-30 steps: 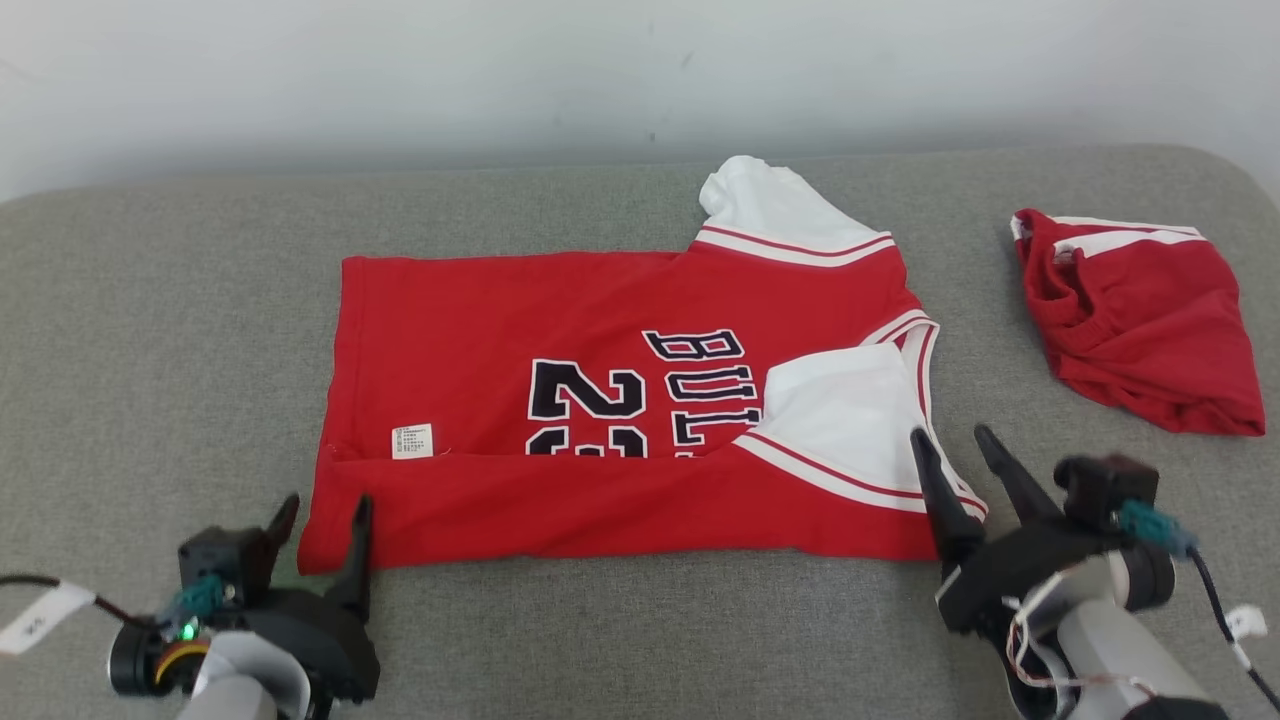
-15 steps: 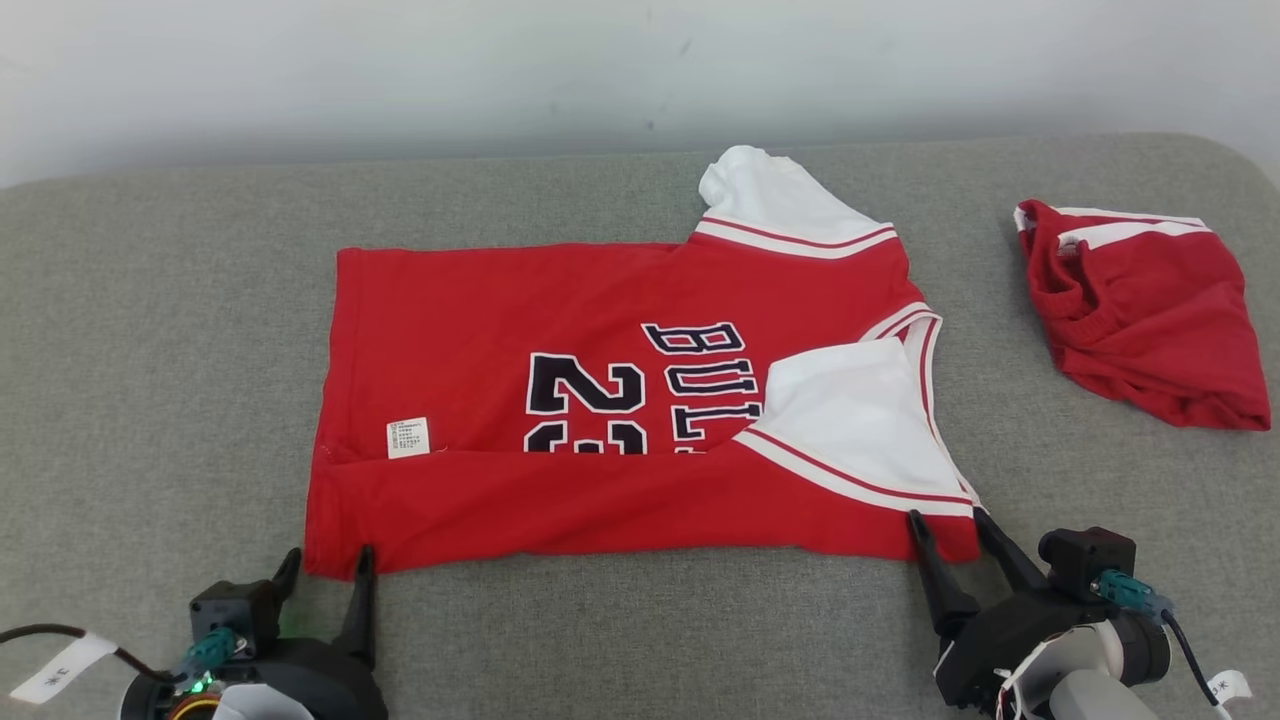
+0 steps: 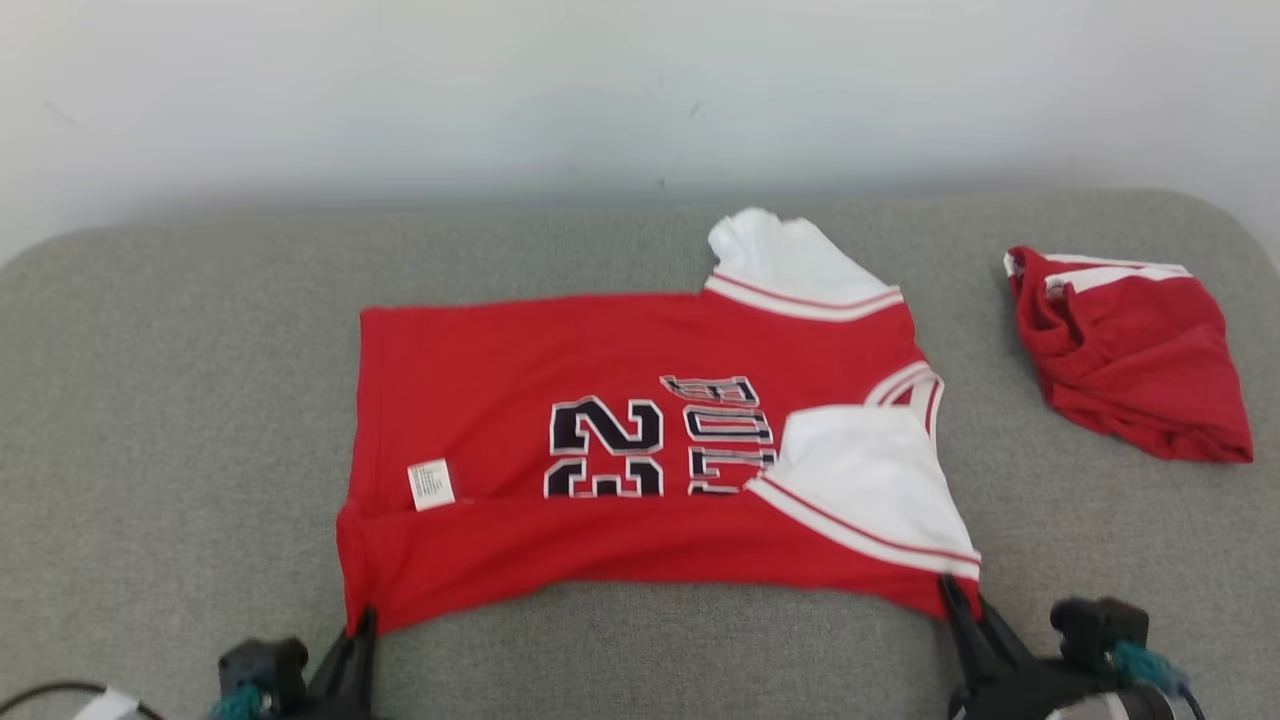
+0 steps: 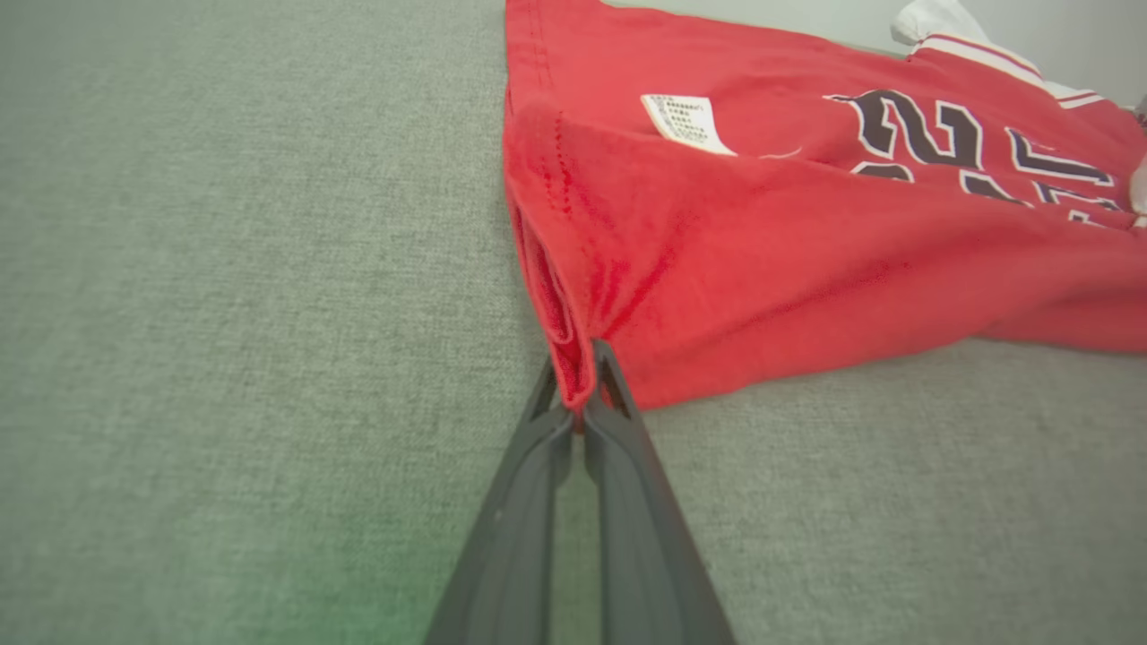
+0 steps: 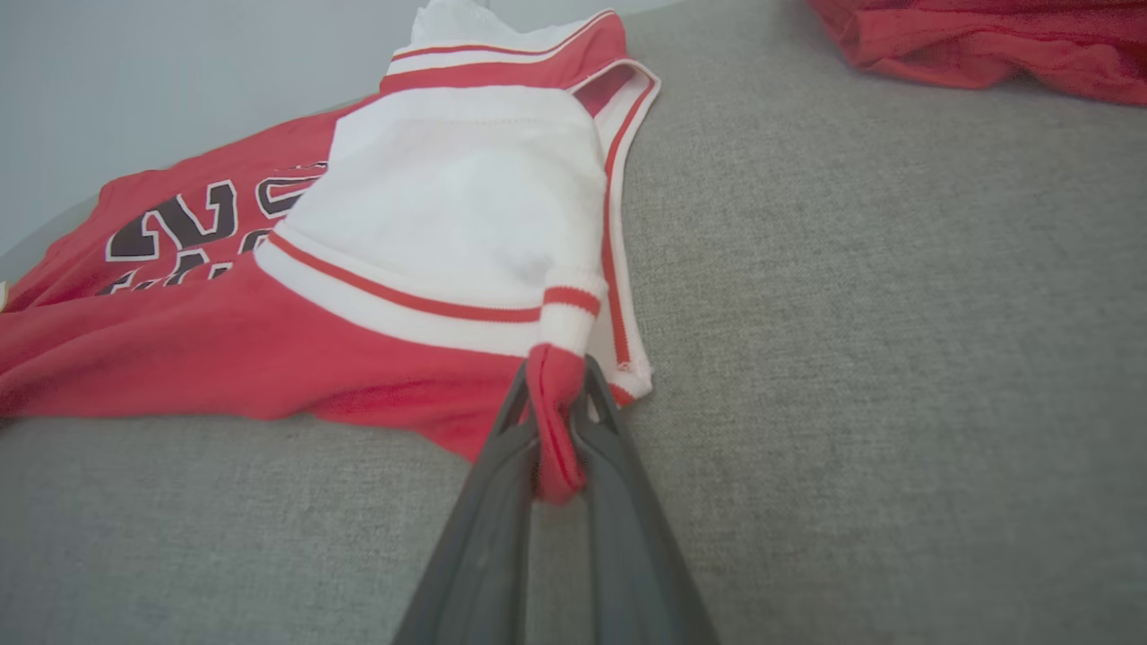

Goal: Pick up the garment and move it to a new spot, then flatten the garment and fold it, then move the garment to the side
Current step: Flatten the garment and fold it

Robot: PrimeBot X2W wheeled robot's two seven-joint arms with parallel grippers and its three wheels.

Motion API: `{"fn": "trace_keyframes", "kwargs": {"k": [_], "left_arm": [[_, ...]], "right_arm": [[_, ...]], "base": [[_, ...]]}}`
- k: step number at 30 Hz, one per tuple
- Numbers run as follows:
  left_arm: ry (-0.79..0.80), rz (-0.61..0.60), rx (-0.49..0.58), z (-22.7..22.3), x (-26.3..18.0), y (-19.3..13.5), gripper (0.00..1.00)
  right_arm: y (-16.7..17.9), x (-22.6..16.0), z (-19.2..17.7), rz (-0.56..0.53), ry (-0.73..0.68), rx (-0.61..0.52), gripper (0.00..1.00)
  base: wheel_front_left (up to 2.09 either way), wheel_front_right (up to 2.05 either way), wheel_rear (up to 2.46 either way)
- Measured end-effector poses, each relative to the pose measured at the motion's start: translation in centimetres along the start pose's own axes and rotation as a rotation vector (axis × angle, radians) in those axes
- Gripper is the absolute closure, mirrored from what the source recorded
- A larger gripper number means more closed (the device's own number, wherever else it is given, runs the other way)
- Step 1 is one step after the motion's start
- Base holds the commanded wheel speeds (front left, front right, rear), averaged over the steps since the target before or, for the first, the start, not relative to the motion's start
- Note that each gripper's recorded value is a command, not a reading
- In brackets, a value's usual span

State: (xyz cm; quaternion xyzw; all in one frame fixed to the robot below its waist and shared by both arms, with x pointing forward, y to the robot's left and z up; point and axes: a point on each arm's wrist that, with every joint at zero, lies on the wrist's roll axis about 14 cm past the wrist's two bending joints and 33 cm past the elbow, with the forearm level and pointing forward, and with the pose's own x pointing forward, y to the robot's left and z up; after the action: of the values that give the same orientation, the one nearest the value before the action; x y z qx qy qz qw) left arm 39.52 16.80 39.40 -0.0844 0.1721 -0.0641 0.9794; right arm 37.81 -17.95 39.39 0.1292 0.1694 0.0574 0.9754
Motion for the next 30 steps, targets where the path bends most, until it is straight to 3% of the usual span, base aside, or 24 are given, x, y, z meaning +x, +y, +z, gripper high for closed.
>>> {"fn": "trace_keyframes", "kwargs": {"k": [13,23,24,25,26,30], "left_arm": [[-0.023,0.057,-0.011,-1.1,-6.1,1.1,1.0],[0.052,0.085,0.0,-2.6,-6.9,1.5,1.0],[0.045,0.091,-0.001,-2.5,-6.9,1.6,1.0],[0.037,0.091,0.0,-2.3,-6.9,1.6,0.66],[0.025,0.092,0.002,-2.2,-6.9,1.6,0.0],[-0.047,0.102,-0.032,-0.7,-7.0,1.7,0.0]], "right_arm": [[0.6,-7.0,-2.9,-0.001,0.054,0.063,1.0],[1.1,-8.2,-3.4,-0.045,0.102,0.111,1.0],[1.0,-8.1,-3.2,-0.053,0.092,0.115,0.76],[1.0,-8.1,-3.0,-0.054,0.083,0.105,0.4],[0.9,-8.0,-2.6,-0.06,0.062,0.108,0.0],[0.6,-7.9,-0.9,-0.079,-0.025,0.115,0.0]], "base": [[0.0,0.0,0.0],[0.0,0.0,0.0],[0.0,0.0,0.0],[0.0,0.0,0.0],[0.0,0.0,0.0],[0.0,0.0,0.0]]}}
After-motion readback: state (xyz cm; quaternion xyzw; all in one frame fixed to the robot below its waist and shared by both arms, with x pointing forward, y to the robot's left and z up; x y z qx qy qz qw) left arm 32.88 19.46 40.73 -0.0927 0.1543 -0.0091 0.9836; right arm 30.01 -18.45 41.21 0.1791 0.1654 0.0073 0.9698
